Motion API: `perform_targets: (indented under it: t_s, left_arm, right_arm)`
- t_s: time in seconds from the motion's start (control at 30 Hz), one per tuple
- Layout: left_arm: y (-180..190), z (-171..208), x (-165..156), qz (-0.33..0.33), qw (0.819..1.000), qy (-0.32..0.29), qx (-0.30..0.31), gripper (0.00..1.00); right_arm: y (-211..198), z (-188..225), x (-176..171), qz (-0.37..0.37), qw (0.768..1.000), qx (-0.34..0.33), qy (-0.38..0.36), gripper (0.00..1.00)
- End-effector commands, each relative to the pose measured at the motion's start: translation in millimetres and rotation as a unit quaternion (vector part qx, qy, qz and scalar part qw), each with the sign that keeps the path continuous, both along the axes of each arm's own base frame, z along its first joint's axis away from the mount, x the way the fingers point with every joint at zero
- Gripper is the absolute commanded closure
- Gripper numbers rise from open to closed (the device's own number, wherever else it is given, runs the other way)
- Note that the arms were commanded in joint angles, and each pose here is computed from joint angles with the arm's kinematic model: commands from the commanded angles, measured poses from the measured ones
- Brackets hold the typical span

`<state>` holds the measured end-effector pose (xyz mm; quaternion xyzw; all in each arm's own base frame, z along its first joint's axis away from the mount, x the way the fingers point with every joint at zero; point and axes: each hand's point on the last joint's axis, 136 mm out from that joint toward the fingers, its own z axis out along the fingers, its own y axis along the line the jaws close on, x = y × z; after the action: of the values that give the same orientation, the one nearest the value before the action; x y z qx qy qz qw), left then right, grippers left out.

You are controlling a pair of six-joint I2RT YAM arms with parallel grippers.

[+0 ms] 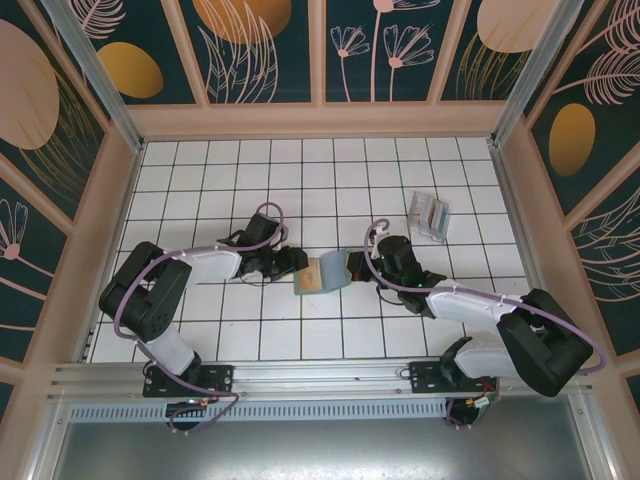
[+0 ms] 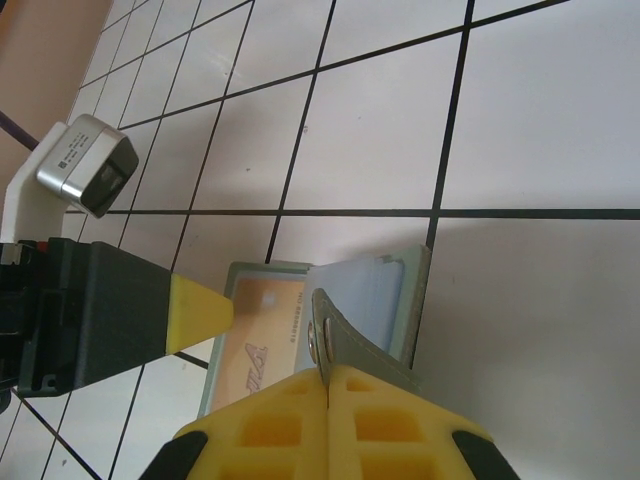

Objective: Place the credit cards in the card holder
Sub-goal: Close the card holder at the center of the table.

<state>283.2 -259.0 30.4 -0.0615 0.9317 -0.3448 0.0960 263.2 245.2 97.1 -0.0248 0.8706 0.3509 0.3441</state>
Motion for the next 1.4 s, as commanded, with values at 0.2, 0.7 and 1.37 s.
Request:
perform_targets:
  t_s: [0.2,0.7,1.37]
  left_arm:
    - [-21,67,10,-0.025,0.989,-0.112,-0.09,0.61]
    - [-38,74,15,-0.002,0.979,-0.127,-0.157,0.66]
    - [17,0,-1,0.005,0.999,-0.037,0.013,0.45]
  right_arm:
    - [11,9,4,0.011,0.999,0.041,-0.009,1.0]
    - [12,-2,-4,0.016,0.996,0.091,0.015,1.0]
    - [5,2,0,0.015,0.997,0.072,0.002,1.0]
